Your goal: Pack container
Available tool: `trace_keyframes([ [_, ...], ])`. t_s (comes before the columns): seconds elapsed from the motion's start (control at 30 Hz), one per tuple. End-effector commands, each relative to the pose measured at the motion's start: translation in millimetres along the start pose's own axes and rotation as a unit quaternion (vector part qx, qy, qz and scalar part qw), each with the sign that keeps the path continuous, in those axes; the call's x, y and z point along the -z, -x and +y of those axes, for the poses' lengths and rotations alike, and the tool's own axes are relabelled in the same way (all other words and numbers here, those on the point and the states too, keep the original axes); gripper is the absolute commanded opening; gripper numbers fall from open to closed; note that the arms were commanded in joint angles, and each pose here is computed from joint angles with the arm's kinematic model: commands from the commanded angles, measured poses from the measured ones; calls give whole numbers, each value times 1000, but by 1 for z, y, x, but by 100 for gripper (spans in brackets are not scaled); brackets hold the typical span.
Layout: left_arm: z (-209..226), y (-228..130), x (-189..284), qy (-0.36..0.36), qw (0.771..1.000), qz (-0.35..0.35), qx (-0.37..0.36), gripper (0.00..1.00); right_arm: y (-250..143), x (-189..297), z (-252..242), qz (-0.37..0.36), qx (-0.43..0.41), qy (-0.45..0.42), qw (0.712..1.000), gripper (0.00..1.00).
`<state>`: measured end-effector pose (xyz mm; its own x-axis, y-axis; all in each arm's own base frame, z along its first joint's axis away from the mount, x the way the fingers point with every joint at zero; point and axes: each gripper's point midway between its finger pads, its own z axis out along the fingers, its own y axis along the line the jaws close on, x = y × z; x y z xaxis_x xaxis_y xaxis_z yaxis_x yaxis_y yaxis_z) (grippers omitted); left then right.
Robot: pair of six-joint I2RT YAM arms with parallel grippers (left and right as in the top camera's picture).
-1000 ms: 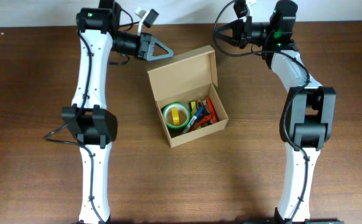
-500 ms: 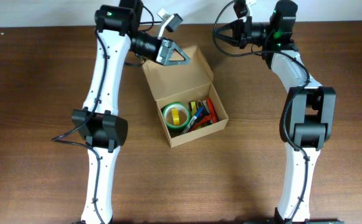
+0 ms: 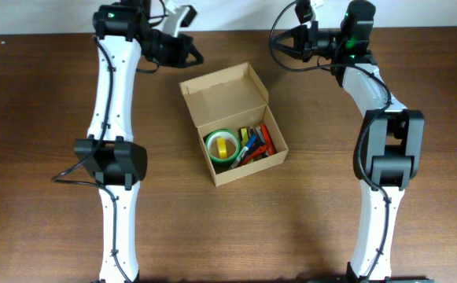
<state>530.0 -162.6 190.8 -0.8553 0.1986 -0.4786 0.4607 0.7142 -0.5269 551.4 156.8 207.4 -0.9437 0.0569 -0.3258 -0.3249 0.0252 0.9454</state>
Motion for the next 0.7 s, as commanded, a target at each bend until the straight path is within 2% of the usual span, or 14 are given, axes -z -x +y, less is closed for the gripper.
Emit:
trace_keyframes([
  [0.0, 14, 12, 22, 60, 997, -28, 28, 4, -1, 12, -11, -5, -14, -1, 1000, 4],
  [0.17, 41, 6, 24, 103, 993, -21, 53, 5, -2, 17, -23, -9, -43, -3, 999, 4],
  [0.27, 46, 5, 24, 108, 992, -19, 56, 5, 2, 13, -1, -4, -11, 0, 1000, 4],
  [0.5, 56, 4, 30, 120, 990, -21, 64, 5, 32, 6, 105, -10, 129, 4, 992, 4],
  [0.57, 58, 3, 32, 121, 990, -22, 67, 4, 40, 8, 147, -12, 218, 6, 976, 4],
  [0.67, 59, 3, 33, 122, 990, -23, 69, 4, 43, 9, 197, -14, 289, 8, 957, 4],
])
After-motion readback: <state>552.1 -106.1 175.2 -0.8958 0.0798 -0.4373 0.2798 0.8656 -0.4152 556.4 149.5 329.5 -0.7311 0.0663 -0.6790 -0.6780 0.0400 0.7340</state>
